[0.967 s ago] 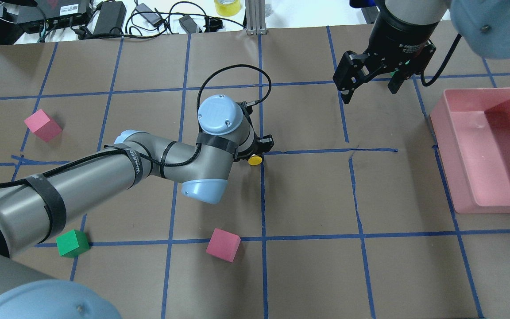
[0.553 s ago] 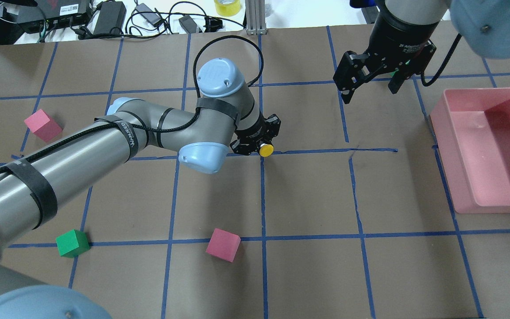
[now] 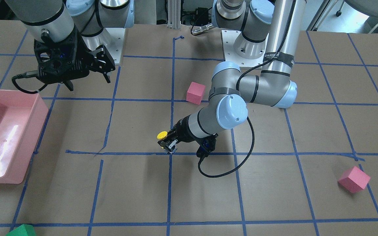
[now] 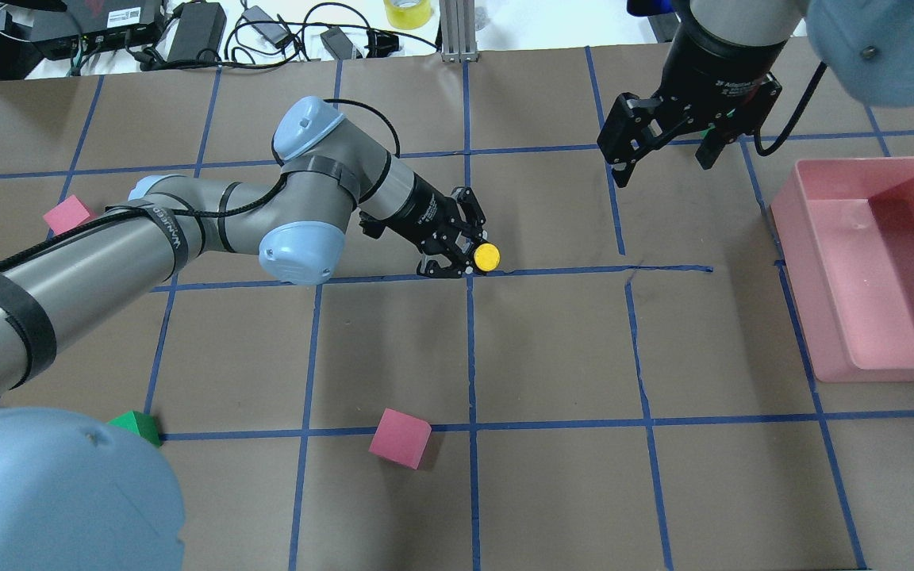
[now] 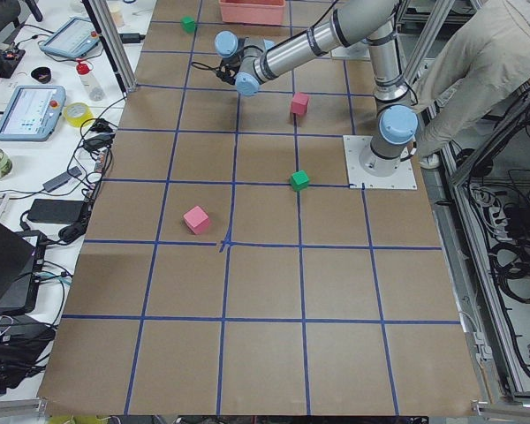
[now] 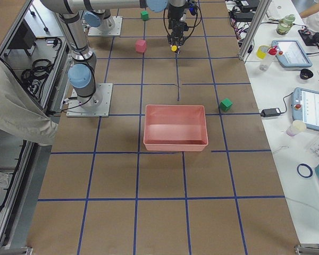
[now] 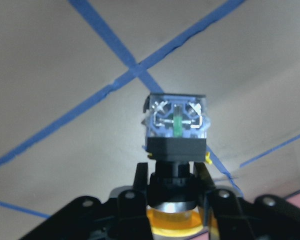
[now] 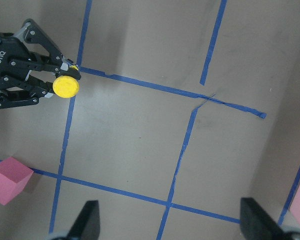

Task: Align button upright
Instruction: 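Rotate the left gripper to tip the switch onto its base, yellow cap up, then set the switch down upright and open the left gripper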

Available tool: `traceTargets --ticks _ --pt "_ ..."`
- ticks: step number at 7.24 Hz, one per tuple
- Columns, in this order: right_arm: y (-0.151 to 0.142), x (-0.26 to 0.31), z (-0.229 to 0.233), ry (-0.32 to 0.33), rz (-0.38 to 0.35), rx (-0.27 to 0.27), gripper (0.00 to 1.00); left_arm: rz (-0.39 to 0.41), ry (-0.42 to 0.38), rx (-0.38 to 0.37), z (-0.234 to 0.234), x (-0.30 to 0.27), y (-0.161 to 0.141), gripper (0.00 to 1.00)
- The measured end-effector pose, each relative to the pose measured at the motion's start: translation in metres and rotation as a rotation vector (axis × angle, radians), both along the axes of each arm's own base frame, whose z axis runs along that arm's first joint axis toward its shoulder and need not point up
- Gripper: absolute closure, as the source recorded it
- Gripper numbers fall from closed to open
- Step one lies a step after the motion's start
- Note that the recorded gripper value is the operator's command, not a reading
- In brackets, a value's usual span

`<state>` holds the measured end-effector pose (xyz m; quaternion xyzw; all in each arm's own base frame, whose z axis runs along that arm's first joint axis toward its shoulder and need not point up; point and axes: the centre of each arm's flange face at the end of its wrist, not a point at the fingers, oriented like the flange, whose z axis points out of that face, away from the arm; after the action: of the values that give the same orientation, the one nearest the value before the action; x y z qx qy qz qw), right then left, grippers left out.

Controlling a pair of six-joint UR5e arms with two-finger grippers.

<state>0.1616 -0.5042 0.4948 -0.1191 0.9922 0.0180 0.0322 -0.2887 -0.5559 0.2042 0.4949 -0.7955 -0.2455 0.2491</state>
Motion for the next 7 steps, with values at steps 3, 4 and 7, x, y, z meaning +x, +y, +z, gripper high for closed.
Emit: traceTargets --ticks 3,4,7 --pt "0.000 0.000 -0.001 0.000 0.006 0.002 0.00 0.117 0.185 0.140 -0.027 0.025 -0.007 1.00" --pt "0.000 0.000 -0.001 0.000 0.007 0.002 0.00 0.136 0.227 0.172 -0.036 0.028 -0.008 0.98" --pt "0.000 0.001 -0.001 -0.001 0.009 0.001 0.00 0.155 0.254 0.216 -0.057 0.034 -0.008 0.95"
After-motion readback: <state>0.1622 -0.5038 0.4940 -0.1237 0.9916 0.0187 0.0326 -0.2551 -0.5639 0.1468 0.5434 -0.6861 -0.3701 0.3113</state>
